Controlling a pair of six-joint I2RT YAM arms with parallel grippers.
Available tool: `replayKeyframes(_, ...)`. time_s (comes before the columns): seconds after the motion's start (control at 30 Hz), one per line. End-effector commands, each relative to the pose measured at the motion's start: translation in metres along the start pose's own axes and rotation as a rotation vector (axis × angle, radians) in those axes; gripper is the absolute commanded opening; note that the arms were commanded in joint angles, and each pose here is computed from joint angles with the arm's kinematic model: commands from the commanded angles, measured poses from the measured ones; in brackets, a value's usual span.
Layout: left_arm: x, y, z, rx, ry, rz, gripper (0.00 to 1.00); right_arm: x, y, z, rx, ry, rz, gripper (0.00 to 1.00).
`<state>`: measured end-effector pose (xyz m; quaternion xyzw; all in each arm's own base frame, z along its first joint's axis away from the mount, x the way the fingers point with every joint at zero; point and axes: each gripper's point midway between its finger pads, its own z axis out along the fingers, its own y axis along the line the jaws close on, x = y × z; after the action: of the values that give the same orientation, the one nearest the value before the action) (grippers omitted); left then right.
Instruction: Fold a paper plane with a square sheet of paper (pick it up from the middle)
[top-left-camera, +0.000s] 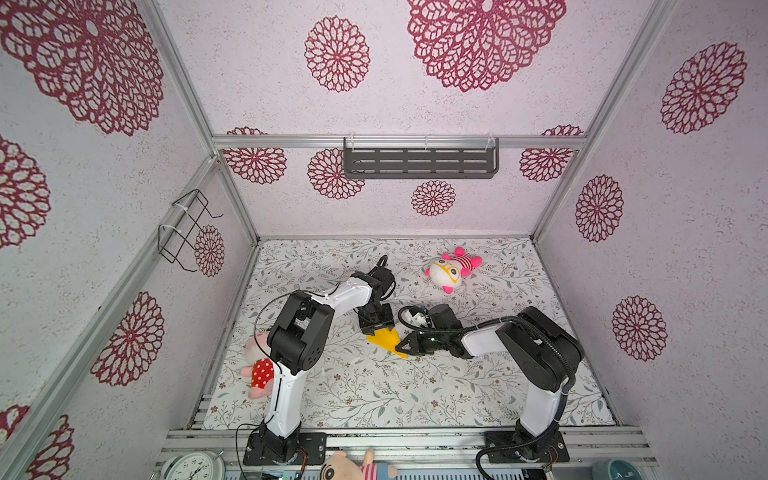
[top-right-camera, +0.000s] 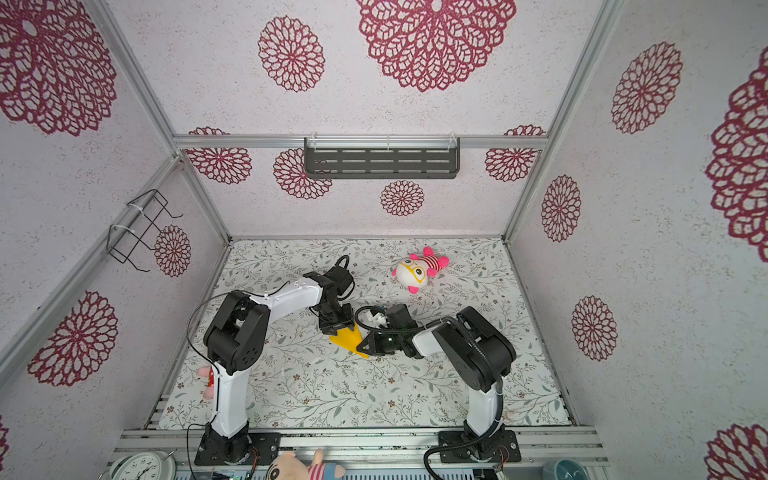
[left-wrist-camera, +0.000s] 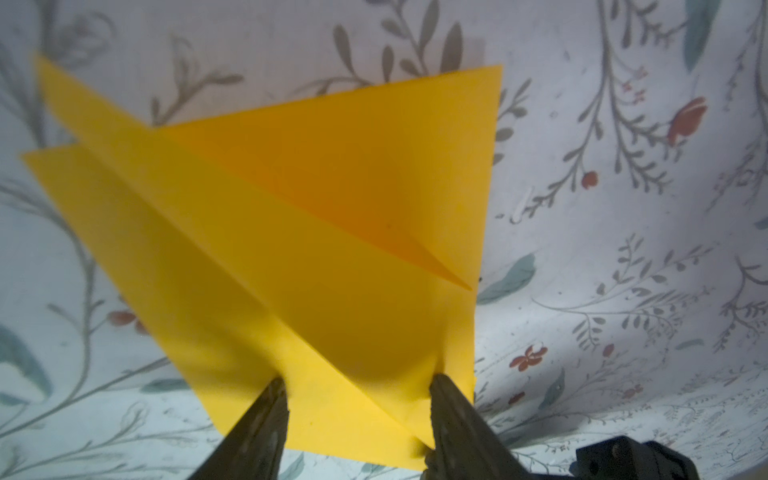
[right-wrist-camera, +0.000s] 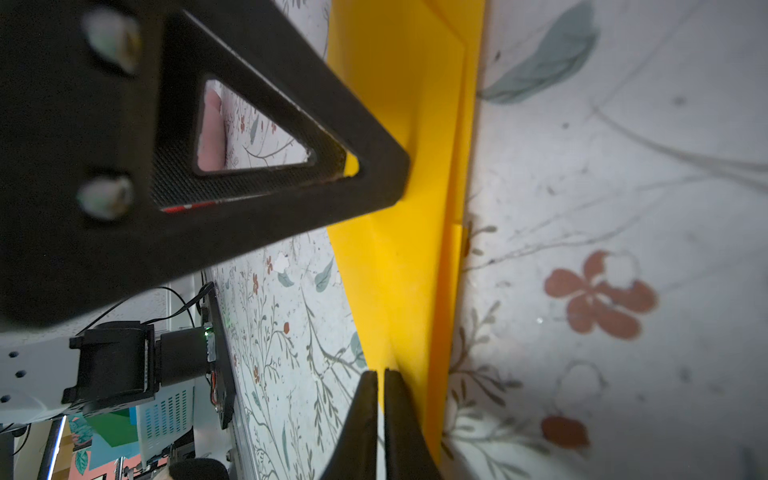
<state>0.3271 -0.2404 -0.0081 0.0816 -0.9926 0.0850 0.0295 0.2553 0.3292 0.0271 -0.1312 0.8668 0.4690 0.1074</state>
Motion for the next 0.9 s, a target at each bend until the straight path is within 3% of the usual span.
replayKeyframes(0.0,0.077,0.143,0.174,-0.43,0.271,0.005,0.59,-0.013,0.02,-0.011,-0.048,-0.056,-0.061,0.11)
replayKeyframes(0.87,0.071,0.135,0.172,-0.409,0.263,0.016,0.61,0.009,-0.023,0.0,0.072,0.011,0.018,0.1)
